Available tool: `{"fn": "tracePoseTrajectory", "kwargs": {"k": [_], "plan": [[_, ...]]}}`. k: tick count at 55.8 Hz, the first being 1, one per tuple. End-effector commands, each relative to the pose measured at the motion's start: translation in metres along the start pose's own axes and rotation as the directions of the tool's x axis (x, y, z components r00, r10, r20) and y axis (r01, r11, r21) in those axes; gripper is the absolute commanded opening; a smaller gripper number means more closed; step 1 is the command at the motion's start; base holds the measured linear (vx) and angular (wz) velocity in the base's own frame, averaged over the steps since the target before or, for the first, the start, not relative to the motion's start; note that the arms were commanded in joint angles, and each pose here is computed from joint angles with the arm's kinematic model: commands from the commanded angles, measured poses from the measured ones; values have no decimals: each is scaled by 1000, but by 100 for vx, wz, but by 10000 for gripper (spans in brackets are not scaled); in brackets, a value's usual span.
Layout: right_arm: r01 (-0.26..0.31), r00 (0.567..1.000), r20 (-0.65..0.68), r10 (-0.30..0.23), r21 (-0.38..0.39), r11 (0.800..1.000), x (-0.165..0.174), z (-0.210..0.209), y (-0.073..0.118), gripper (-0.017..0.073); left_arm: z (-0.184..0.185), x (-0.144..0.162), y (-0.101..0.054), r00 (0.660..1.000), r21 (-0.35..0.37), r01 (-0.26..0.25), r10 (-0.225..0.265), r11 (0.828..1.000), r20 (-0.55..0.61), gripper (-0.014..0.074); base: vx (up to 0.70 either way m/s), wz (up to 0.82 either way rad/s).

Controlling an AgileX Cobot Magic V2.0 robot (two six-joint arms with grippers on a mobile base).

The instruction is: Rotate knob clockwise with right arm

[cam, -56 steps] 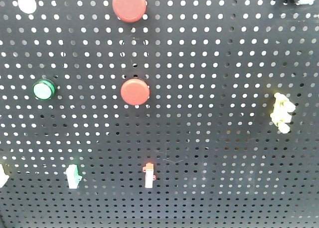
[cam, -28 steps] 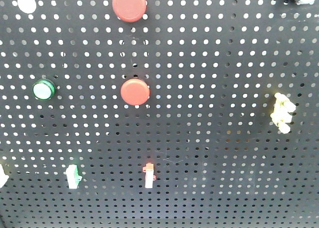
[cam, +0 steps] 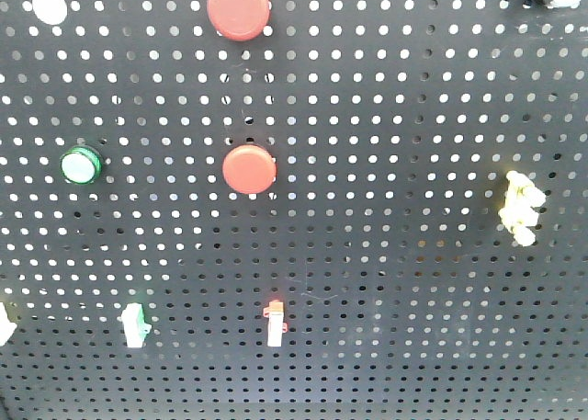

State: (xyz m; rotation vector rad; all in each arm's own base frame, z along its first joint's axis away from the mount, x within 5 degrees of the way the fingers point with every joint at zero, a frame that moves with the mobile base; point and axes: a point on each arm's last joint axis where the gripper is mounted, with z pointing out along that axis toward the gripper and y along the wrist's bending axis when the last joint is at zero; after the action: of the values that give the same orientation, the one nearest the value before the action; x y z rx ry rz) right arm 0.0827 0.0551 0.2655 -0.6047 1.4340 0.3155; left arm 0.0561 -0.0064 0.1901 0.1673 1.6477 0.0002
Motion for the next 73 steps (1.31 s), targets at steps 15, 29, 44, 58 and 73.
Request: {"fn": "tracePoseTrajectory", "kwargs": {"k": [15, 29, 44, 58, 73], "plan": [[-288, 948, -81, 308, 195, 938, 49, -14, -6, -4, 1, 2, 0, 998, -9, 8, -7, 1000, 68, -6, 0, 0], [-104, 975, -121, 186, 488, 866, 66, -43, -19, -4, 1, 2, 0, 998, -9, 8, -7, 1000, 68, -6, 0, 0], [-12, 981, -152, 121, 572, 820, 68, -57, -18, -4, 1, 2, 0, 998, -9, 8, -7, 1000, 68, -6, 0, 0], [-53, 986, -99, 137, 584, 810, 65, -57, -19, -4, 1, 2, 0, 998, -9, 8, -7, 1000, 68, -6, 0, 0], [-28, 984, -128, 126, 584, 811, 80, -56, -17, -4, 1, 2, 0, 998, -9, 8, -7, 1000, 68, -6, 0, 0]]}}
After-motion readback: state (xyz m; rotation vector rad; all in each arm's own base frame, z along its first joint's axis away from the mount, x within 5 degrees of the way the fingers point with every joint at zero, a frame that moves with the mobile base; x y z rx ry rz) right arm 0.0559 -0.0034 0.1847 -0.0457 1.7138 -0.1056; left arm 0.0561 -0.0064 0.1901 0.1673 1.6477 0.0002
